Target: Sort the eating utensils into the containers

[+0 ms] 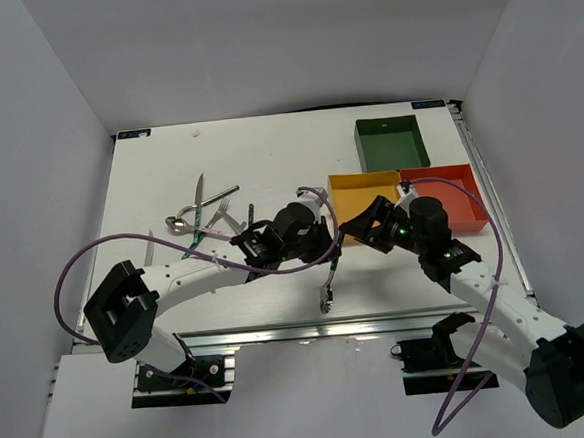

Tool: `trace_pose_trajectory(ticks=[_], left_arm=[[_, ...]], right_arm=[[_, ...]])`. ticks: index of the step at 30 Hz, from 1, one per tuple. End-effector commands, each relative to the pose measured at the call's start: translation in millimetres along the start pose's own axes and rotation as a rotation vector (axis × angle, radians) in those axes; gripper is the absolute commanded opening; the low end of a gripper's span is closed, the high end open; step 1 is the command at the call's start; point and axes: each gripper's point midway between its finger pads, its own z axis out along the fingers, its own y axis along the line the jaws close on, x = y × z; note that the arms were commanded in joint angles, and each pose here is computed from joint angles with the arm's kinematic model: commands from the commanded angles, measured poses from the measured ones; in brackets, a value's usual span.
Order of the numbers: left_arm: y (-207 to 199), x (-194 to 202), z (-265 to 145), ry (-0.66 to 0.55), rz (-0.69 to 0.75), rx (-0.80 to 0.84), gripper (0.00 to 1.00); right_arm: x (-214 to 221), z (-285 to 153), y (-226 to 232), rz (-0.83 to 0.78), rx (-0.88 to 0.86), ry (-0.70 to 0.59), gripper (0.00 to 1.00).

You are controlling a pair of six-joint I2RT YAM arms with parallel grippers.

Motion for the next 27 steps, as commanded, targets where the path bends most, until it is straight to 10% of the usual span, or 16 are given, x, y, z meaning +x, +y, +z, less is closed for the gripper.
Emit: trace_pose_trajectory(ticks=[1, 6, 9, 12, 13, 14, 27], left_arm=[[-34, -22, -8, -0.063, -0.016, 0.134, 0.00], [-45, -33, -13, -0.088, -0.005, 0.159, 0.00], [-46, -35, -10, -0.085, 0.003, 0.154, 0.00], [-43, -38, -7, -0.079, 0.011, 0.124, 0.22], [-43, -40, -8, -0.081, 0.010, 0.110, 0.48], [-37, -43, -11, -0.086, 0.010, 0.070, 0.98], [62, -83, -190, -0.386, 0.022, -0.462, 0.98]], right_arm=[[-4, 14, 17, -0.035, -0.015, -0.019, 0.73], [11, 26, 17, -0.060, -0.008, 0.022, 0.57], [9, 30, 28, -0.085, -0.041, 0.022, 0.00], [-5, 31, 33, -0.112, -0.016, -0.019, 0.00], [-14, 31, 32, -0.140, 0.010, -0.046, 0.00], [-29, 33, 25, -0.155, 0.076, -0.106, 0.00], [-193, 22, -48, -0.123, 0.557, -0.426, 0.00]])
